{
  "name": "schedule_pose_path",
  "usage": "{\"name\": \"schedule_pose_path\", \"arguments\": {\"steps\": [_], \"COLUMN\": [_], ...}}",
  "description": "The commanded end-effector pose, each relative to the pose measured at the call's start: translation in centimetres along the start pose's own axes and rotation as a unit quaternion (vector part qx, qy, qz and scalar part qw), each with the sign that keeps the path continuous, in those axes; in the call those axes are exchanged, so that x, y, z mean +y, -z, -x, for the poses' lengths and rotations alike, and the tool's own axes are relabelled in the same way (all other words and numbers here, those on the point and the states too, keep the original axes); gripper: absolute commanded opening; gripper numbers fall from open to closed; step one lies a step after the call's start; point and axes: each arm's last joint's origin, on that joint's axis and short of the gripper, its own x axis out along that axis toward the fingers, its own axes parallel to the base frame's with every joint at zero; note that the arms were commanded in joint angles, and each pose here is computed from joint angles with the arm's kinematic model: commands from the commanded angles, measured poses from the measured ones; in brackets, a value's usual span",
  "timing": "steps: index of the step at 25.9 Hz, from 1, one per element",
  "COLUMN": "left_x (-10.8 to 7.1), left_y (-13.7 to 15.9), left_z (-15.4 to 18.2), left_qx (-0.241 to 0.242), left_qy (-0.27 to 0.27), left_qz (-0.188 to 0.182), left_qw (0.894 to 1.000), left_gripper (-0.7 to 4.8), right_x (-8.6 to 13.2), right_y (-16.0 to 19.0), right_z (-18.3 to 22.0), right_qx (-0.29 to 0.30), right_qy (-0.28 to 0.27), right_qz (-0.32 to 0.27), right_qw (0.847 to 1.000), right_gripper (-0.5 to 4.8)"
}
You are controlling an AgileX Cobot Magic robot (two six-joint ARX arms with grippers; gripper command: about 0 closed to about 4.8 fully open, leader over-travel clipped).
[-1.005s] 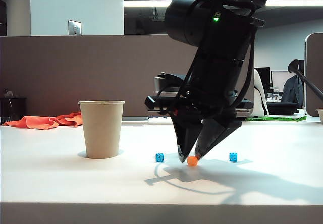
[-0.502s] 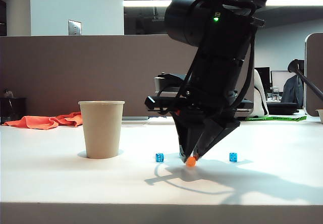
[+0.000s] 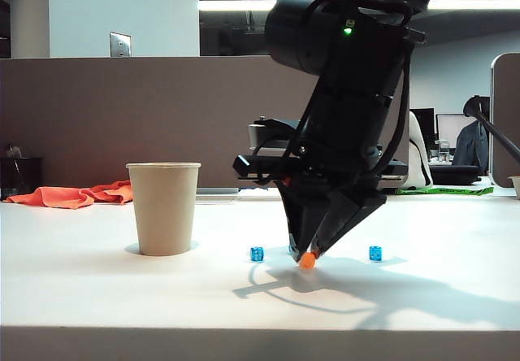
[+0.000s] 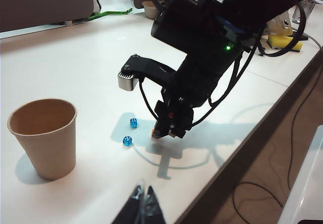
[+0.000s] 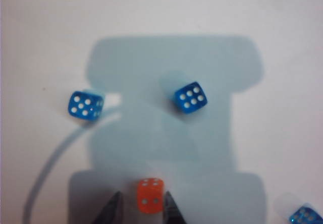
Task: Pick up the dice with a different color and drop it into the paper cup.
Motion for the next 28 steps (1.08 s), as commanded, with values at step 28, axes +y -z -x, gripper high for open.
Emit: {"name": "schedule_pose_path", "arguments": {"steps": [28], "left_x": [0.0], "left_y": [-0.3], "left_z": [0.1], "left_qx": [-0.009], "left_qy": [0.002], "left_qz": [-0.004], "left_qw": [1.000], "left_gripper": [-0.06], "right_x": [0.1], "right_y": [-0.2], "right_z": [-1.0], "right_qx": [-0.004], "right_qy": [0.003], "right_qz": [-0.001], "right_qw": [1.000], "right_gripper": [0.99]}}
